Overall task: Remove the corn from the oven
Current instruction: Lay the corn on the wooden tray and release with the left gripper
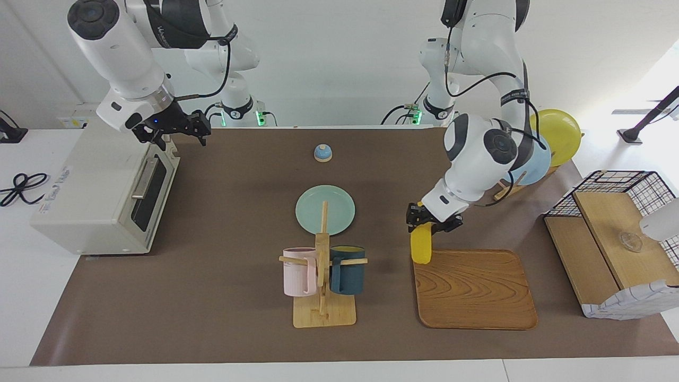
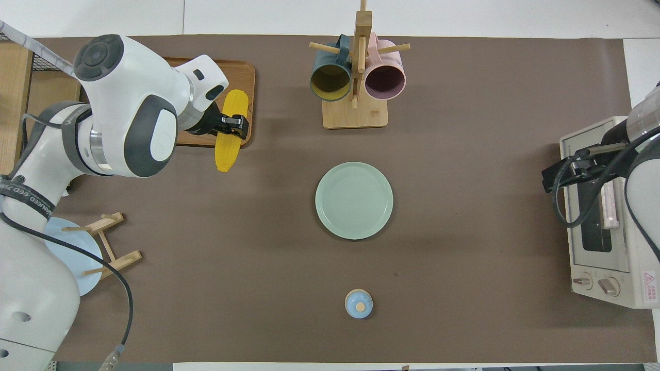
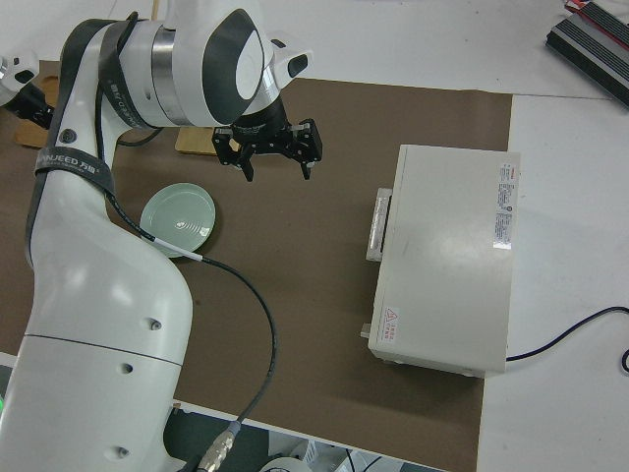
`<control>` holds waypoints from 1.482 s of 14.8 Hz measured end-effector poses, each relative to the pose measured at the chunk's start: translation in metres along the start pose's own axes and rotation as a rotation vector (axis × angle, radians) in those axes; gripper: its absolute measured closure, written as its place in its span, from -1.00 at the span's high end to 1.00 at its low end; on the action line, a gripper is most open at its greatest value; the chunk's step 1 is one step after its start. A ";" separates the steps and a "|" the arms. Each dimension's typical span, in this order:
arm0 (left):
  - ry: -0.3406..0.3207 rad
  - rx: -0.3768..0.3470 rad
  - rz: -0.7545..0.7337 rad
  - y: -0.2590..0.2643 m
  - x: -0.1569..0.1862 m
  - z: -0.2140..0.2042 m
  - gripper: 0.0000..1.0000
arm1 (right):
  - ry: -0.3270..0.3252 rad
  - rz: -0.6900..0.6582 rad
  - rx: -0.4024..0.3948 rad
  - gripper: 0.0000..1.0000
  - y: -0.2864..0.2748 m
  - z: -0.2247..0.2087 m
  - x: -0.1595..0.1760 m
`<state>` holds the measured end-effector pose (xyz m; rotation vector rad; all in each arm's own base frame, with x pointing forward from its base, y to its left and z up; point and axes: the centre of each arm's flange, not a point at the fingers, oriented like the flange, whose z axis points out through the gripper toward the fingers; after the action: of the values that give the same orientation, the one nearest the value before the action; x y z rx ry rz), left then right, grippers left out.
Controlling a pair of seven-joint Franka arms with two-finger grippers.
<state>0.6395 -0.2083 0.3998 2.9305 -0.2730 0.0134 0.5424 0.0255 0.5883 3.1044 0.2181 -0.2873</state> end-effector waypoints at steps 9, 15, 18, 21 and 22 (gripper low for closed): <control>0.069 0.059 -0.075 -0.094 0.051 0.039 0.10 | 0.023 0.028 0.001 1.00 0.009 -0.010 -0.008; 0.134 0.071 -0.114 -0.127 0.063 0.053 0.10 | 0.023 0.033 0.001 1.00 0.011 -0.010 -0.009; 0.158 0.072 -0.111 -0.127 0.066 0.054 0.10 | 0.025 0.033 0.001 1.00 0.011 -0.011 -0.008; 0.176 0.109 -0.084 -0.128 0.067 0.052 0.10 | 0.026 0.033 0.001 1.00 0.011 -0.011 -0.008; 0.178 0.127 -0.071 -0.129 0.068 0.053 0.11 | 0.027 0.033 0.001 1.00 0.011 -0.011 -0.008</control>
<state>0.7293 -0.1067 0.3249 3.0363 -0.1452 0.2904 0.5377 0.0136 0.6006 3.1111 0.1666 -0.2451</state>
